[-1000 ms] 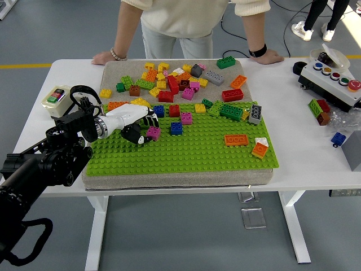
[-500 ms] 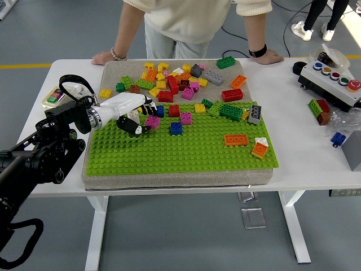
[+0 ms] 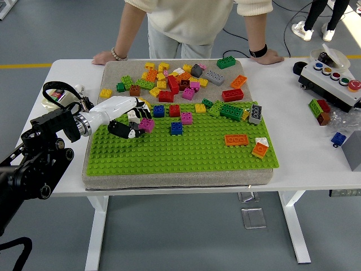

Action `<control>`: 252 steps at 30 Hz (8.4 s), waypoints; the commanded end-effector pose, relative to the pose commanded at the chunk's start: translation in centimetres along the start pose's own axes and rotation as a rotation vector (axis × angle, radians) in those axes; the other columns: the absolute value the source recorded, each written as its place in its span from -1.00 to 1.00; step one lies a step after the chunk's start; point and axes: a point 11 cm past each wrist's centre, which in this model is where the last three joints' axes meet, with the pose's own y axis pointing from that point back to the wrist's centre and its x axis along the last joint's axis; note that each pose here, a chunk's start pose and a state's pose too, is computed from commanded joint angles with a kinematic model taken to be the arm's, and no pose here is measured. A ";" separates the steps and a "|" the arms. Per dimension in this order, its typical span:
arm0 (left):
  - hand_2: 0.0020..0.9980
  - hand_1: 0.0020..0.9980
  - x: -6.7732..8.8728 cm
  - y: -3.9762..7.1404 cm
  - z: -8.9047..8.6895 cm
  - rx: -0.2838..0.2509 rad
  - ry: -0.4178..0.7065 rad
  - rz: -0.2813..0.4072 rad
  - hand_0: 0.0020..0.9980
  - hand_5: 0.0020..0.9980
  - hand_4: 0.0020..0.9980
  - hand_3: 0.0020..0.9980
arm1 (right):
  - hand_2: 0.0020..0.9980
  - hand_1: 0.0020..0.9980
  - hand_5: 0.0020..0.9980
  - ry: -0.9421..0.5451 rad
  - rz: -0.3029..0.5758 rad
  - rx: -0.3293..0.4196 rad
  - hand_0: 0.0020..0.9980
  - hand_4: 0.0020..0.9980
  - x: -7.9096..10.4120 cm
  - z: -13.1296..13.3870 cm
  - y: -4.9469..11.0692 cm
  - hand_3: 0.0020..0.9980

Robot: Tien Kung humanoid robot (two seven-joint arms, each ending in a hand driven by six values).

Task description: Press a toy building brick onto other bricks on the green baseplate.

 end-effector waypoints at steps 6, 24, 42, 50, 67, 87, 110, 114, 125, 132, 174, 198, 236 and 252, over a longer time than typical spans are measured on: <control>0.15 0.14 -0.7 1.4 -0.3 0.019 0.030 0.012 0.37 -1.00 0.44 0.12 | 0.42 0.32 0.00 -0.007 0.003 -0.004 0.45 0.83 0.4 0.0 0.0 0.16; 0.15 0.14 -2.8 4.1 -1.7 0.078 0.092 0.018 0.37 -1.00 0.45 0.12 | 0.42 0.32 0.00 -0.012 0.005 -0.005 0.45 0.83 0.6 0.0 -0.1 0.16; 0.15 0.14 -4.9 5.3 -3.0 0.128 0.131 -0.006 0.38 -0.98 0.45 0.12 | 0.42 0.32 0.00 -0.005 0.005 -0.008 0.45 0.83 0.6 0.1 -0.1 0.16; 0.15 0.14 -5.3 5.3 -2.9 0.127 0.139 -0.017 0.40 -0.92 0.44 0.12 | 0.42 0.32 0.00 -0.004 0.006 -0.009 0.45 0.83 0.6 0.1 -0.1 0.16; 0.16 0.14 -5.3 5.3 -3.0 0.133 0.147 -0.015 0.44 -0.85 0.42 0.13 | 0.42 0.32 0.00 -0.008 0.005 -0.009 0.45 0.83 0.5 0.1 0.0 0.16; 0.16 0.16 -5.8 5.0 -3.1 0.136 0.162 -0.024 0.45 -0.62 0.56 0.12 | 0.42 0.32 0.00 -0.009 0.008 -0.009 0.45 0.84 0.5 0.1 0.0 0.16; 0.16 0.17 -5.8 4.8 -3.0 0.132 0.157 -0.015 0.47 -0.60 0.59 0.11 | 0.42 0.33 0.00 -0.007 0.013 -0.009 0.46 0.84 0.4 0.2 0.0 0.16; 0.16 0.18 -5.6 4.8 -3.0 0.133 0.154 -0.010 0.47 -0.56 0.63 0.10 | 0.42 0.33 0.00 -0.007 0.014 -0.010 0.46 0.83 0.5 0.3 0.0 0.16; 0.16 0.22 -4.9 4.9 -2.8 0.116 0.149 0.010 0.53 -0.55 0.67 0.11 | 0.42 0.33 -0.01 -0.005 0.012 -0.009 0.46 0.83 0.5 0.3 0.0 0.16; 0.19 0.27 -4.6 5.0 -2.6 0.100 0.153 0.005 0.60 -0.52 0.75 0.13 | 0.42 0.32 -0.01 -0.004 0.012 -0.008 0.45 0.83 0.4 0.3 0.0 0.16; 0.69 0.71 -5.0 6.9 -2.3 0.061 0.154 -0.045 1.00 0.50 1.00 0.31 | 0.42 0.32 -0.01 -0.009 0.006 -0.012 0.46 0.83 0.3 0.3 0.0 0.16; 0.68 0.70 -6.6 6.6 -2.6 0.074 0.178 -0.057 1.00 0.49 1.00 0.29 | 0.41 0.32 0.00 -0.012 0.006 -0.013 0.46 0.83 0.3 0.4 0.0 0.15; 0.66 0.68 -6.6 6.9 -2.8 0.083 0.176 -0.041 1.00 0.46 1.00 0.26 | 0.41 0.32 0.00 -0.009 0.004 -0.016 0.45 0.83 0.3 0.6 0.0 0.15; 0.62 0.64 -4.9 6.7 -1.7 0.053 0.147 -0.015 1.00 0.43 1.00 0.26 | 0.41 0.32 0.00 -0.012 0.004 -0.013 0.46 0.83 0.3 0.6 0.0 0.15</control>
